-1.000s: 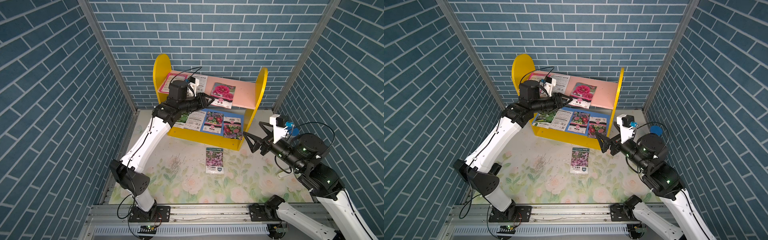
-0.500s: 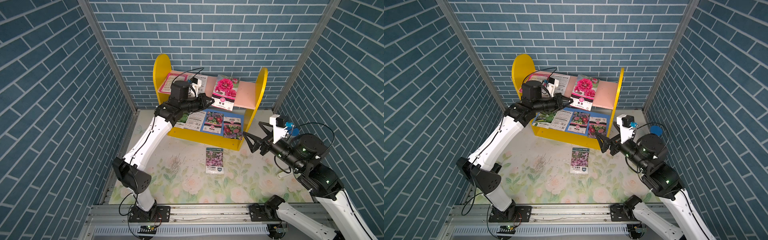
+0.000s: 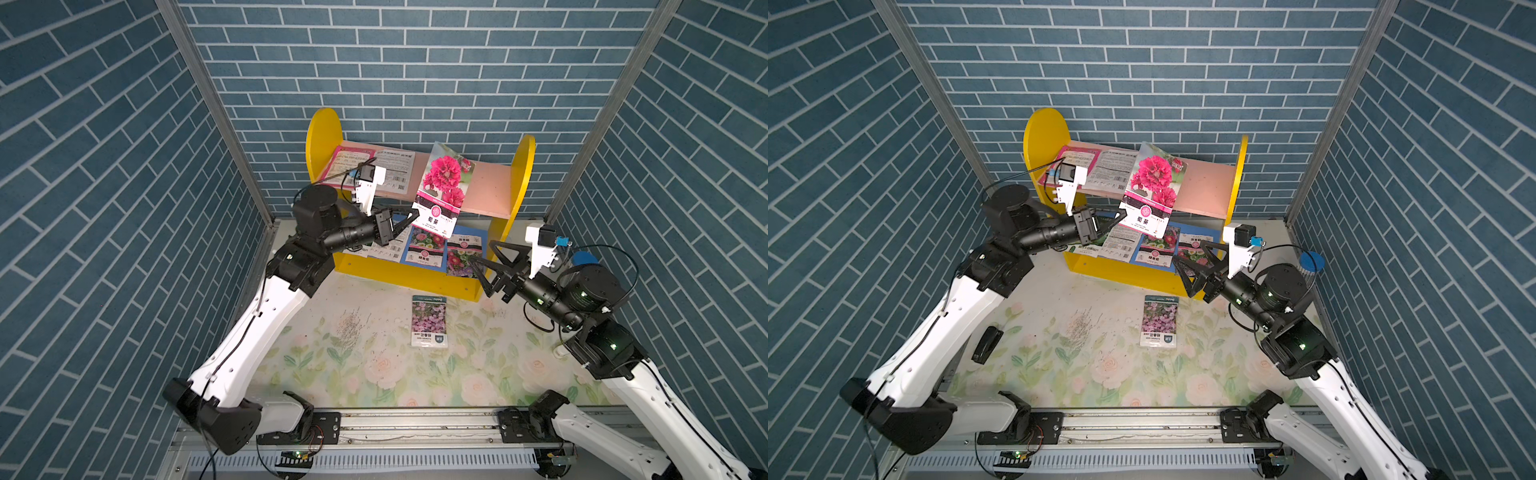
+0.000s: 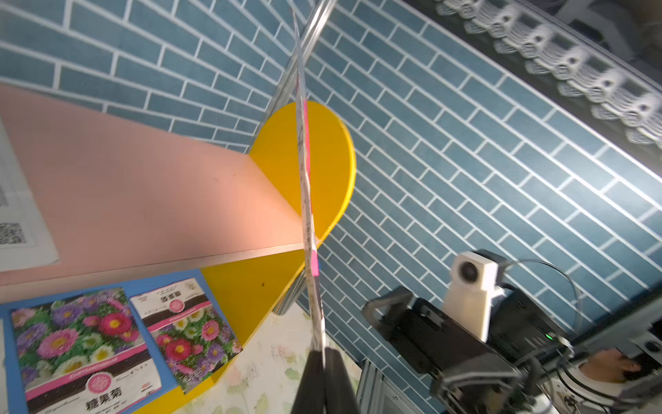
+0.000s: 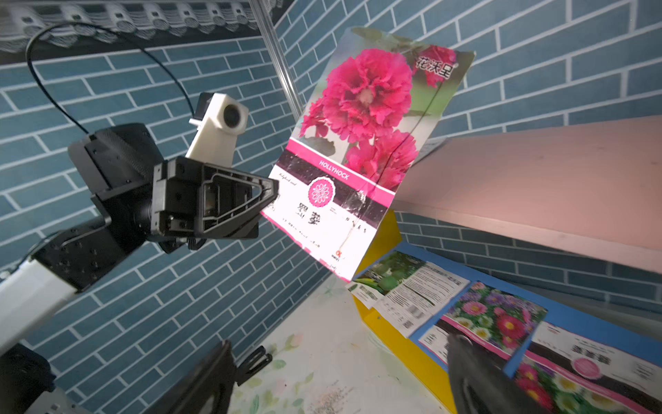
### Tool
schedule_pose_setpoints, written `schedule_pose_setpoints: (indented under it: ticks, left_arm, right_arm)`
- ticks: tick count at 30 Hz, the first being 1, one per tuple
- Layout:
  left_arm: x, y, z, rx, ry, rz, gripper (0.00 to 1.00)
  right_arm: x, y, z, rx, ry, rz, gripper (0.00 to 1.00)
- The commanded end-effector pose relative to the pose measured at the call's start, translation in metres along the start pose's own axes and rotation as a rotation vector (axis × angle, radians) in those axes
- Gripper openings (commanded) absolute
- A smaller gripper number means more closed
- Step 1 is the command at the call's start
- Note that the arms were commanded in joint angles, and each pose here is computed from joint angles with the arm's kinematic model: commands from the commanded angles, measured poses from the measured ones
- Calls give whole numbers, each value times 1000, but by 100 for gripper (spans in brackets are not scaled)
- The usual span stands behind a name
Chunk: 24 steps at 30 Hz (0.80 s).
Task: Take the seed bag off the shelf
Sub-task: Pick up the seed packet from the shelf.
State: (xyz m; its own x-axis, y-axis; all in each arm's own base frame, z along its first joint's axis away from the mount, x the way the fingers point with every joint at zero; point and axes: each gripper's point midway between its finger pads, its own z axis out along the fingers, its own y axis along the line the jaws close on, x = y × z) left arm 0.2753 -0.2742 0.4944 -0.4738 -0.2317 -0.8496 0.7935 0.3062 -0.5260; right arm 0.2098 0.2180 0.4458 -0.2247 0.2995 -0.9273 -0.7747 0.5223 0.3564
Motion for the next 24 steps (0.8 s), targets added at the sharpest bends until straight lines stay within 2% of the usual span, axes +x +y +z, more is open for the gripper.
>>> schedule_pose_setpoints:
  ticks: [1,7,12,24]
  left_arm:
    - [-8,-39,-19,126,-64,128,0]
    - [8,-57,-40,172,-79,158,0]
    - [20,-63,-47,200,-71,171,0]
    - [35,-62,-48,213,-45,172,0]
  right_arm:
    - [-22,32,6,-195,-75,56,92]
    - [-32,60,13,-391,-97,61,89]
    - [-39,72,13,-459,-108,56,84]
    - [-49,74,19,-457,-114,51,50]
